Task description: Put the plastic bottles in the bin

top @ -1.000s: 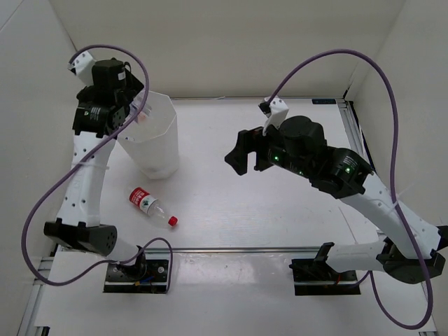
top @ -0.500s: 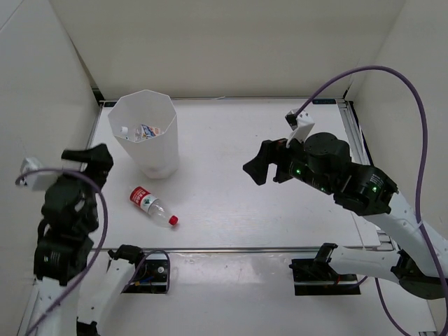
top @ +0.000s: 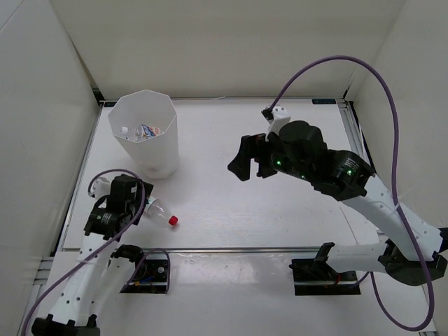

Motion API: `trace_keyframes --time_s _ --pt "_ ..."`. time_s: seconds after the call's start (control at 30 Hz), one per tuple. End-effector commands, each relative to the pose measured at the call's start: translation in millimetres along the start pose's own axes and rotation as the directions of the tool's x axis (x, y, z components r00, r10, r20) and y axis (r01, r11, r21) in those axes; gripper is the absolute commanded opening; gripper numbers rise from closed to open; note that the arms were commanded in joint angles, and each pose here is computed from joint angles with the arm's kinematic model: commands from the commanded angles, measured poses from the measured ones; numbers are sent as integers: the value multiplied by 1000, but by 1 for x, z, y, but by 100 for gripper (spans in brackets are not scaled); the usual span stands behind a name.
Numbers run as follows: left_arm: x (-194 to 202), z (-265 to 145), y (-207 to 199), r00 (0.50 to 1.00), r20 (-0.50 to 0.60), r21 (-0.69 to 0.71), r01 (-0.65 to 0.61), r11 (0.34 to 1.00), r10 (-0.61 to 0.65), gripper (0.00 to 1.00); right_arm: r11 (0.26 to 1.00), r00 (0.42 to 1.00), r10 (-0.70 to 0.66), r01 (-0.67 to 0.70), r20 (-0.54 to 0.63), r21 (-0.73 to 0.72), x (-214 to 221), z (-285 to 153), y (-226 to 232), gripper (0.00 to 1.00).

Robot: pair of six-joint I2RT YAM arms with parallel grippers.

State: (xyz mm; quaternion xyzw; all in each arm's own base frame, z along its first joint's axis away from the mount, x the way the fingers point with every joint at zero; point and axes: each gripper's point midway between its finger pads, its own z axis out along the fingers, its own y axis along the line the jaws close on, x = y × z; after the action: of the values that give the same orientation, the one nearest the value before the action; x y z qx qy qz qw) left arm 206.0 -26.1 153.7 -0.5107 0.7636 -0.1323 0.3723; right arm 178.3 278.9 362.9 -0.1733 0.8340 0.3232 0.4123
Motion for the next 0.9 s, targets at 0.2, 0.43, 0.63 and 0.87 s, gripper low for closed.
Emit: trace_keyframes --time_s 0.2,0.43,0.63,0.87 --pt "36 45 29 991 -104 -102 73 992 -84 100 998 997 64 -63 32 -19 6 -40 -6 100" --pt "60 73 43 966 -238 -27 94 995 -98 100 994 992 103 -104 70 20 12 -65 -23 100" --pt "60 77 50 961 -277 66 40 997 -20 69 992 989 111 -116 94 47 13 -68 -32 100" --pt "3 -17 -22 986 -164 278 33 960 14 66 993 992 110 -112 68 38 11 -50 -23 100"
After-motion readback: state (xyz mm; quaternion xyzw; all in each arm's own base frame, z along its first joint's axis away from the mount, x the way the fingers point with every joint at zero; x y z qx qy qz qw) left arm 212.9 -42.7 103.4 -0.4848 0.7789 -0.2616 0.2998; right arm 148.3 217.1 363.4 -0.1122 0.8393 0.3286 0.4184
